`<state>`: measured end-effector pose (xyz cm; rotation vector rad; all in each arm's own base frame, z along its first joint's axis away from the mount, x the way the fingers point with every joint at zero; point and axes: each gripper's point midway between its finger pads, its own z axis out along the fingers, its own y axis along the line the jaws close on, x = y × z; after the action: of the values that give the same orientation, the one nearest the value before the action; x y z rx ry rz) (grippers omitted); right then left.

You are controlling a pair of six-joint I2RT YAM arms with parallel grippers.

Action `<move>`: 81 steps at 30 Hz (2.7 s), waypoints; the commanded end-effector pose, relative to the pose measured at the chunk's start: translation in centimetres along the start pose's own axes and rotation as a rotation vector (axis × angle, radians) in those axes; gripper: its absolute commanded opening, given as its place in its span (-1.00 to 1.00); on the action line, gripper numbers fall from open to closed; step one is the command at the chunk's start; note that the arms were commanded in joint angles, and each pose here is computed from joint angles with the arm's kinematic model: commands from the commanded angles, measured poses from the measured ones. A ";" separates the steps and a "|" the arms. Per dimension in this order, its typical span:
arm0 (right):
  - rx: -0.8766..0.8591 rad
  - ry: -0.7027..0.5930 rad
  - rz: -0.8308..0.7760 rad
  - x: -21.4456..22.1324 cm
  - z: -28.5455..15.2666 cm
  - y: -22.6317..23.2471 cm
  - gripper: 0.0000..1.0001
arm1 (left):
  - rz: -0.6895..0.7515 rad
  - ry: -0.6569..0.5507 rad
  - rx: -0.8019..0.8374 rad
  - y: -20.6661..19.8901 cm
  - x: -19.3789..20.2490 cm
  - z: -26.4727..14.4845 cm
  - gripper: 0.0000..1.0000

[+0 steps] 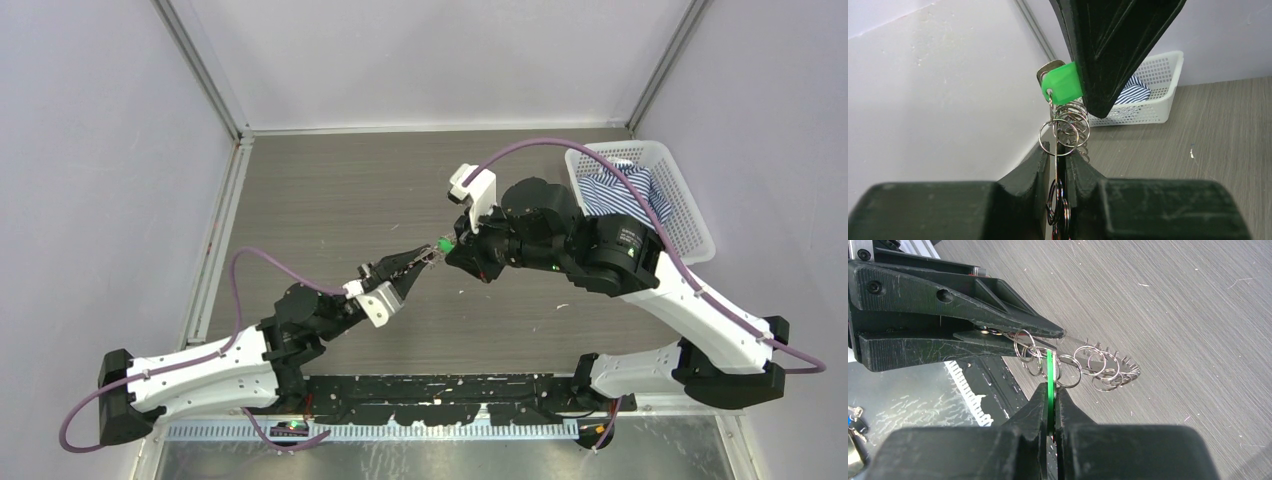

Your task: Remove the keys from the keyring

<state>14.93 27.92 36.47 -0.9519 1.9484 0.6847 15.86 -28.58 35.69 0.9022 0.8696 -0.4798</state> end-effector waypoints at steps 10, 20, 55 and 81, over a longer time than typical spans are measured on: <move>0.134 -0.198 -0.032 -3.6 -4.4 -2.9 -0.98 | -0.111 0.122 -0.130 2.5 1.8 -0.5 -0.99; 0.201 -0.120 -0.230 -2.9 -3.6 -1.1 -0.98 | -0.203 0.231 -0.143 4.0 2.2 0.4 -0.99; 0.227 -0.124 -0.134 -1.1 0.7 0.5 -0.95 | -0.143 -0.095 -0.157 5.9 -4.4 1.2 -0.99; 0.097 -0.364 0.061 -4.1 -1.0 -0.4 -0.98 | -0.020 -0.074 -0.036 3.6 -4.0 1.6 -0.99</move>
<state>15.89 28.61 37.25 -0.7518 1.7583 0.6762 17.54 -28.30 37.95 0.8763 0.9200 -0.5187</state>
